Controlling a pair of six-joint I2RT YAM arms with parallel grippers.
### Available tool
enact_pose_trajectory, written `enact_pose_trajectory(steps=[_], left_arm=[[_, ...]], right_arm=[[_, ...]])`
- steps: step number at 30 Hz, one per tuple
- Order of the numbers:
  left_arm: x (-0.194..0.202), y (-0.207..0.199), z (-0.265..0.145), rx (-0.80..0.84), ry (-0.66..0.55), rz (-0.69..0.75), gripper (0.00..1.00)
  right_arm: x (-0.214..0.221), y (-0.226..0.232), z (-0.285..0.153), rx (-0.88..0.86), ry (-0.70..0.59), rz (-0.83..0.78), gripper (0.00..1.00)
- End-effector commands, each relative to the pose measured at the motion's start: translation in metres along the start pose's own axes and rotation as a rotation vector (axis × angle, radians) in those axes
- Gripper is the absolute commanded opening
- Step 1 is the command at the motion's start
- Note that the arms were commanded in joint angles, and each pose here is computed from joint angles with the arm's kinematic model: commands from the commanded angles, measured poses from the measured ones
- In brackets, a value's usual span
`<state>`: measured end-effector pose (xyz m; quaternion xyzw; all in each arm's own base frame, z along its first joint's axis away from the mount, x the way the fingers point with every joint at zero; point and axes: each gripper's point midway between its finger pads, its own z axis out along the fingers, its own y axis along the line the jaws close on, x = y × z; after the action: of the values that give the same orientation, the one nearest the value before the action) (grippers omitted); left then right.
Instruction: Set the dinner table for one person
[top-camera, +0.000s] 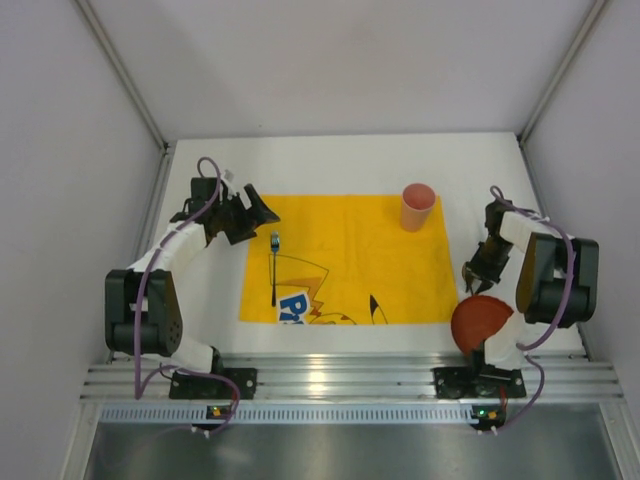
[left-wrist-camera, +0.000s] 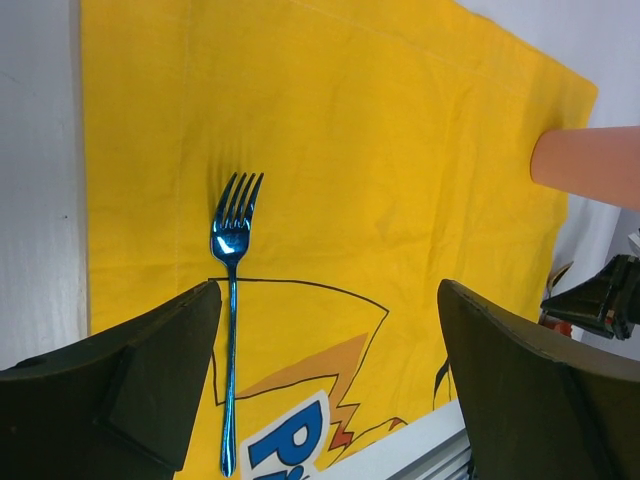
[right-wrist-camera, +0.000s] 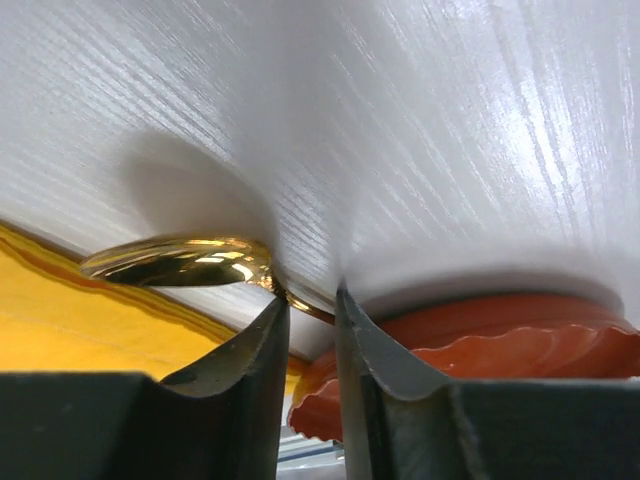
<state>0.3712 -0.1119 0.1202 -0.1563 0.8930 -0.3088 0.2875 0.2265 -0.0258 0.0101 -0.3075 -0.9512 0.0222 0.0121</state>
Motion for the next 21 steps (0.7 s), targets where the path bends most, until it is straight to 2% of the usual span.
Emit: enact_pose_trajectory(steps=[1,4,5,8,11,16,21], left_arm=[[-0.010,-0.007,-0.003,0.023,-0.026,0.011,0.94],[-0.010,-0.006,-0.005,0.015,-0.027,0.013,0.94],[-0.009,-0.006,-0.006,0.013,-0.028,0.013,0.94],[-0.009,-0.009,-0.010,0.016,-0.033,0.015,0.94],[-0.011,-0.014,-0.014,0.030,-0.042,0.009,0.94],[-0.015,-0.027,-0.018,0.074,-0.052,-0.004,0.94],[-0.026,-0.041,-0.026,0.104,-0.081,-0.007,0.94]], right_arm=[[-0.030,0.000,0.032,0.055,-0.093,-0.013,0.23],[-0.033,-0.001,0.037,0.069,-0.086,-0.034,0.03],[-0.035,0.000,0.038,0.069,-0.087,-0.036,0.00],[-0.043,0.001,0.034,0.076,-0.104,-0.037,0.00],[-0.066,0.005,0.012,0.084,-0.175,-0.038,0.00],[-0.112,0.022,-0.071,0.138,-0.380,-0.086,0.00],[-0.111,0.048,-0.132,0.074,-0.506,-0.137,0.00]])
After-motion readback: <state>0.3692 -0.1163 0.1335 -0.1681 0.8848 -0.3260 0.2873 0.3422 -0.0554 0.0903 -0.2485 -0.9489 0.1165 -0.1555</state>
